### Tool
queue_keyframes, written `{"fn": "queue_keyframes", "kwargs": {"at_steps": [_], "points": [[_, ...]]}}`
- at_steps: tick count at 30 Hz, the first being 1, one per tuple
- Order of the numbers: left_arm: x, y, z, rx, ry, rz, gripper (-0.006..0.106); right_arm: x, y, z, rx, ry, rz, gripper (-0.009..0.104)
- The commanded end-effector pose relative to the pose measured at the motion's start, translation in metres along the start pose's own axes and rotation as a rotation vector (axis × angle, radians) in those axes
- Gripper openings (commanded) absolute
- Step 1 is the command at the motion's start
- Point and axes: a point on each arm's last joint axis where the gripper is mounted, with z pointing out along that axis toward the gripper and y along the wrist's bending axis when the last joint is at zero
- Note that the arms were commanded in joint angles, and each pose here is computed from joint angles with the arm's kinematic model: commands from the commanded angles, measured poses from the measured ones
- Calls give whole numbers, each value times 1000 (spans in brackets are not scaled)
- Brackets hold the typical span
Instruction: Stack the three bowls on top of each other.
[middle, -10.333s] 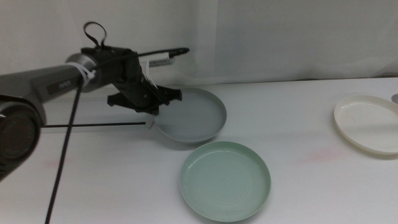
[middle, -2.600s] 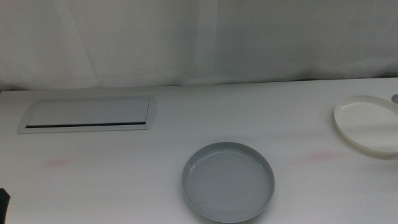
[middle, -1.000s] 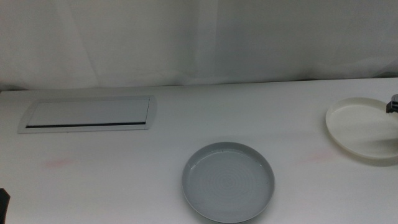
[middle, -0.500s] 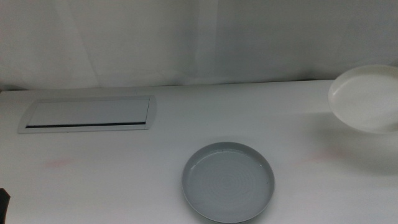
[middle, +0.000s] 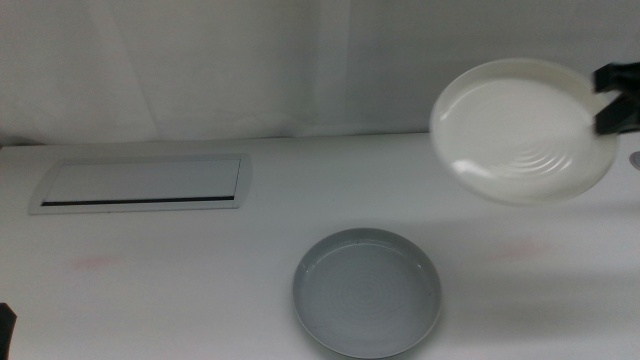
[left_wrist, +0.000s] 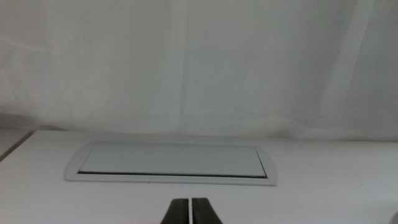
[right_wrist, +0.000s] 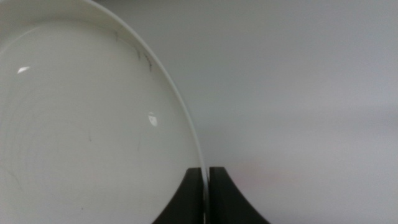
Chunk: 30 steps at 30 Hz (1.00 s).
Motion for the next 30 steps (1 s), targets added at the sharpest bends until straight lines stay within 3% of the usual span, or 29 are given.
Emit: {"fn": "queue_keyframes", "kwargs": {"at_steps": [1, 17, 30], "points": [[12, 1, 1, -6, 31, -9, -3, 9, 21, 7, -44, 45, -24, -2], [12, 1, 1, -6, 31, -9, -3, 65, 94, 88, -118, 131, -84, -2], [12, 1, 1, -6, 31, -9, -3, 87, 101, 149, -86, 270, -86, -2]]}}
